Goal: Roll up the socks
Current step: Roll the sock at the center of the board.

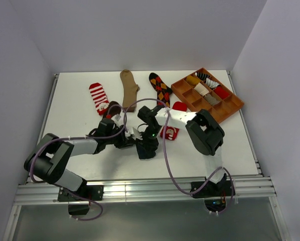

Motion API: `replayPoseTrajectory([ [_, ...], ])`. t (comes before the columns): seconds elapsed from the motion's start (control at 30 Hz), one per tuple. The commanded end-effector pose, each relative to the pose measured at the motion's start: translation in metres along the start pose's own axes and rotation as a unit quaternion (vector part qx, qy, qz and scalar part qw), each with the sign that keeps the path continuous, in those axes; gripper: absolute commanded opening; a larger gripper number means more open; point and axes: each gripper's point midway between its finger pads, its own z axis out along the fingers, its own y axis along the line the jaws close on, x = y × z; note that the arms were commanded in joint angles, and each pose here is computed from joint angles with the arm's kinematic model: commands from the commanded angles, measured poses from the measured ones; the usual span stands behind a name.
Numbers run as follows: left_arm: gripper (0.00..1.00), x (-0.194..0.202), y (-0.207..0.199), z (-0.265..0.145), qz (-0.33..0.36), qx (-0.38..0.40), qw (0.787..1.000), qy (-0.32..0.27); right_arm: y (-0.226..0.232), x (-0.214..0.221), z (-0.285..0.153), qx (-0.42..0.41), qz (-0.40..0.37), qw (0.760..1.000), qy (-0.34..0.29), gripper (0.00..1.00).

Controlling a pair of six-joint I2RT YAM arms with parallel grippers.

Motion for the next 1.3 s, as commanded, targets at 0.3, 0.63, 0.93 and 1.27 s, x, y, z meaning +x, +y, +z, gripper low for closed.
replayPoseTrajectory([
  [0.3, 0.36, -0.003, -0.016, -0.029, 0.095, 0.064, 0.986, -0.118, -0.005, 0.005, 0.003, -0.1, 0.089, 0.991, 0.022, 0.21],
  [0.63, 0.4, 0.018, -0.05, -0.03, 0.19, 0.096, 0.969, -0.123, -0.018, 0.002, -0.001, -0.15, 0.147, 0.978, 0.013, 0.22],
  [0.93, 0.44, 0.025, -0.067, -0.012, 0.237, 0.103, 0.96, -0.107, -0.02, 0.006, -0.002, -0.172, 0.174, 0.97, 0.01, 0.22],
  [1.27, 0.44, 0.036, -0.06, 0.006, 0.253, 0.1, 0.959, -0.078, -0.022, 0.008, -0.006, -0.177, 0.204, 0.963, -0.004, 0.22],
])
